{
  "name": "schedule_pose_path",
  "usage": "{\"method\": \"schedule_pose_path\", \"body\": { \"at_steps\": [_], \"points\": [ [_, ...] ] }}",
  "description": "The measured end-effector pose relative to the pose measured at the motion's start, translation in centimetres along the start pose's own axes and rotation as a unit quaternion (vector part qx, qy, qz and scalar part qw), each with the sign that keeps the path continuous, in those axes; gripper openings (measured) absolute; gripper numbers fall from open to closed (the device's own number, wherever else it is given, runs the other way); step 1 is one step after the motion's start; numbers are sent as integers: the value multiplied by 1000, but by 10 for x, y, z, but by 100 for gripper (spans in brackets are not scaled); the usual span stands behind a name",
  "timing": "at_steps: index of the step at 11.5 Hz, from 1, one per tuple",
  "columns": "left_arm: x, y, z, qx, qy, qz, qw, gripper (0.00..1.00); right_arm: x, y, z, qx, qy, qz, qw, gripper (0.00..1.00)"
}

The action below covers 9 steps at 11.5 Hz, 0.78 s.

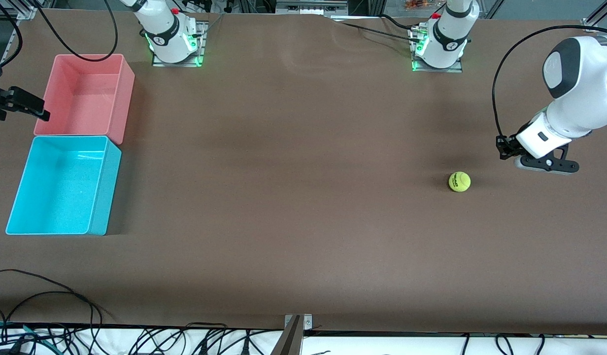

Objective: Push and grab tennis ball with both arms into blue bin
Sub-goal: 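Lower the left gripper beside the tennis ball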

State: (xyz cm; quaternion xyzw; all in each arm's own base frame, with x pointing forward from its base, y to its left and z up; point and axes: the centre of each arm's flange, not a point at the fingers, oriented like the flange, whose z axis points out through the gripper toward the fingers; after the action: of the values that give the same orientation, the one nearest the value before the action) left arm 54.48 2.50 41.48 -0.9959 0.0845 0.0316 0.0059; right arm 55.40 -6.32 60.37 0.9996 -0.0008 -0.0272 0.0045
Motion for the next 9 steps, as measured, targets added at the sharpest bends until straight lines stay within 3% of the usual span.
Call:
{"method": "schedule_pose_path", "body": {
  "at_steps": [4, 7, 9],
  "points": [
    [3, -14, 33, -1, -1, 152, 988, 1, 0, 1, -1, 4, 2, 2, 1000, 100],
    [7, -32, 74, 16, 26, 312, 950, 1, 0, -5, -1, 21, 3, 0, 1000, 100],
    [9, -37, 90, 19, 24, 383, 923, 1, 0, -5, -1, 22, 3, 0, 1000, 100]
  ]
}}
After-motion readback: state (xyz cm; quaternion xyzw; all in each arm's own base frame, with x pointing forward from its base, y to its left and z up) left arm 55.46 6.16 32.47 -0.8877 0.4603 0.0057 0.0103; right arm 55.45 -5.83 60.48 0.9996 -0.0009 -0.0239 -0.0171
